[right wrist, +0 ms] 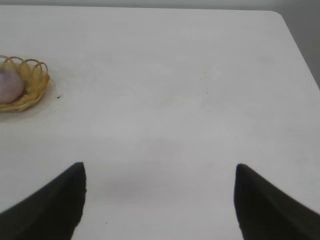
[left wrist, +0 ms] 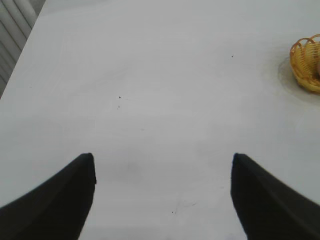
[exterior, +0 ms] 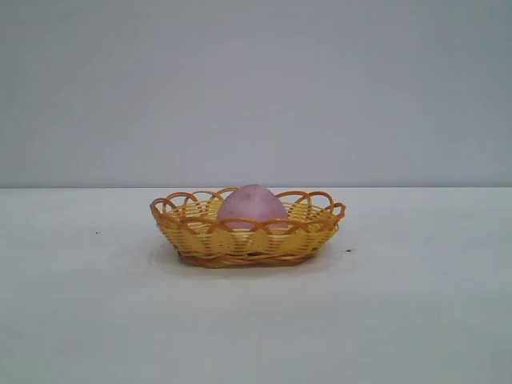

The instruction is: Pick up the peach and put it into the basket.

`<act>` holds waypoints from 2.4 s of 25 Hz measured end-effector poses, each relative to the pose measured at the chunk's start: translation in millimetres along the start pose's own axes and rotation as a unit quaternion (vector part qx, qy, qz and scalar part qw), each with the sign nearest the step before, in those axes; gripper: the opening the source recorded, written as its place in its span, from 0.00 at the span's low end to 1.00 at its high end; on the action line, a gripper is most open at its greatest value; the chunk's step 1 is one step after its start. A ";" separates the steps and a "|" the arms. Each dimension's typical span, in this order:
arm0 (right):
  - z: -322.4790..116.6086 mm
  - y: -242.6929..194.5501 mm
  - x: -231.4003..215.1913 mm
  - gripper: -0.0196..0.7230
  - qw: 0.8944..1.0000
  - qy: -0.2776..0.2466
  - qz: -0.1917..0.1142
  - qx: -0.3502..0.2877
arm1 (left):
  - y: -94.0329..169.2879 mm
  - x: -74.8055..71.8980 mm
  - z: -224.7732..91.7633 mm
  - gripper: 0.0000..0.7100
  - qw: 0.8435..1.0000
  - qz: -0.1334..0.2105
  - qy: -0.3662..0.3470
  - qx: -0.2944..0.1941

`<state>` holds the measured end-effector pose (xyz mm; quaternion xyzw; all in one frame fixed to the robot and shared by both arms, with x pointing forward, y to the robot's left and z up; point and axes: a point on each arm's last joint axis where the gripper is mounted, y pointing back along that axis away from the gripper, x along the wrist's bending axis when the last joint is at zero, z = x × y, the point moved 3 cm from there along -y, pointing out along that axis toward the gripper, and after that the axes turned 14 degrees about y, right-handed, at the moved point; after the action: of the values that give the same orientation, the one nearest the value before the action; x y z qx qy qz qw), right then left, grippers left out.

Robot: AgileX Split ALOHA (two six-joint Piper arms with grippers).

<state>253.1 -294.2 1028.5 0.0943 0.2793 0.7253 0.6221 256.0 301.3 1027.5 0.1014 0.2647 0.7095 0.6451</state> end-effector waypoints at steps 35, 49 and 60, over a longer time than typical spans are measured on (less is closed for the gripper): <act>-0.9 -1.8 1.2 0.74 1.000 0.013 0.021 -0.004 | 0.0 0.0 0.0 0.70 1.000 0.000 0.000 0.000; -0.7 -1.8 1.1 0.74 1.000 0.013 0.021 -0.005 | 0.0 0.0 0.0 0.70 1.000 0.000 0.000 0.000; -0.7 -1.8 0.9 0.74 1.000 0.010 0.016 -0.004 | 0.0 0.0 0.0 0.70 1.000 0.000 0.000 0.000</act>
<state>254.1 -293.4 1026.8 0.0894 0.2811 0.7370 0.6081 256.0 301.3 1027.5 0.1014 0.2647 0.7095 0.6451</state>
